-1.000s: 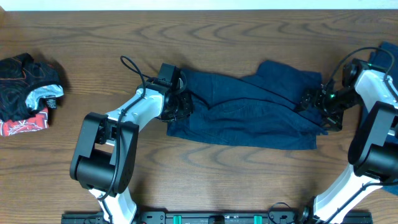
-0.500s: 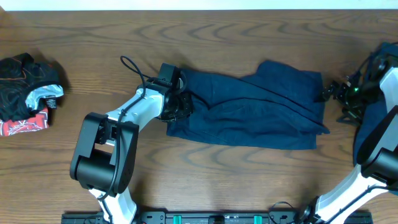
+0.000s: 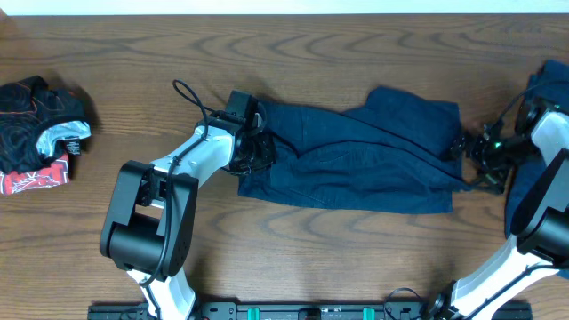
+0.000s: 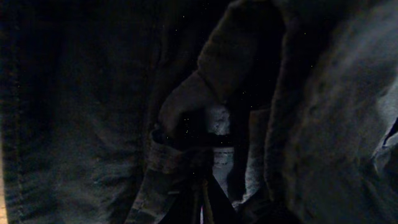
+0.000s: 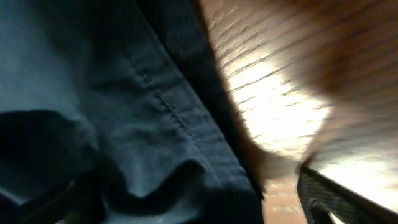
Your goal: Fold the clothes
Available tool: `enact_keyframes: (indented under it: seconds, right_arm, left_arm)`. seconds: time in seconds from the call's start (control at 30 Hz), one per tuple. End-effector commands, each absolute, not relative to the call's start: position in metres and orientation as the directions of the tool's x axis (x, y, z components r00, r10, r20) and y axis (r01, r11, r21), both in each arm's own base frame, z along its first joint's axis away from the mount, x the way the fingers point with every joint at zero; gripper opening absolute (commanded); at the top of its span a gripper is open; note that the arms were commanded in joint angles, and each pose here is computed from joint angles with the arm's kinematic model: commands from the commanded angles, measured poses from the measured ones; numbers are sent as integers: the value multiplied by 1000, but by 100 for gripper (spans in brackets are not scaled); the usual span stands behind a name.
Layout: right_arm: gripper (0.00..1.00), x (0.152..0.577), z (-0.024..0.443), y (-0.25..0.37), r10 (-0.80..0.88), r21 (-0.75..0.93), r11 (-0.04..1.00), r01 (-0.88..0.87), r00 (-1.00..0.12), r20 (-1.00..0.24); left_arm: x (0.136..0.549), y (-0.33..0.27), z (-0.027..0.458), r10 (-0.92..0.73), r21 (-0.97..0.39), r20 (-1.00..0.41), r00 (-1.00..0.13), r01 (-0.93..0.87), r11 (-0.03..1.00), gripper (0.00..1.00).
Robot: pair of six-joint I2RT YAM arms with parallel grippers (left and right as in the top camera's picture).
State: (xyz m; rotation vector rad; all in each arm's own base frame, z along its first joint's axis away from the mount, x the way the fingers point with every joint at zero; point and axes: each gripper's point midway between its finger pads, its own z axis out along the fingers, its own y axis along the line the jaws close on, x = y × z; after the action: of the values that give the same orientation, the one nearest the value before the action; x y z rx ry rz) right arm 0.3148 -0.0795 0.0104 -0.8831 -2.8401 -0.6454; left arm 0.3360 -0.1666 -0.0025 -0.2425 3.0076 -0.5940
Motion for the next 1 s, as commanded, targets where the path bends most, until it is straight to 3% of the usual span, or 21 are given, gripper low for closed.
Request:
enact_keyframes:
  seconds: [0.0, 0.33, 0.5, 0.6, 0.63, 0.67, 0.7, 0.97]
  right_arm:
    - [99, 312, 1, -56, 466, 483, 712, 510, -857, 218]
    - [97, 309, -23, 0, 344, 697, 648, 307, -934, 91]
    - [76, 307, -34, 24, 281, 704, 673, 228, -959, 41]
    - [70, 310, -35, 36, 243, 703, 686, 186, -970, 19]
    - [62, 312, -35, 39, 236, 703, 689, 174, -972, 9]
    - [28, 315, -35, 42, 232, 703, 692, 167, -973, 4]
    - [1, 316, -36, 44, 231, 700, 694, 167, -973, 3]
    - [2, 319, -41, 22, 317, 631, 727, 273, -947, 44]
  left_arm:
    - [320, -157, -21, -148, -316, 13, -989, -144, 938, 6]
    - [318, -156, -21, -148, -313, 20, -989, -146, 938, 6]
    - [316, -155, -22, -144, -309, 27, -989, -145, 940, 6]
    - [315, -155, -22, -136, -307, 30, -990, -139, 942, 6]
    - [314, -155, -22, -133, -307, 29, -991, -136, 942, 6]
    - [314, -155, -22, -133, -307, 30, -991, -136, 942, 6]
    - [314, -155, -22, -133, -306, 32, -991, -137, 942, 6]
    - [312, -154, -22, -133, -303, 37, -990, -138, 943, 6]
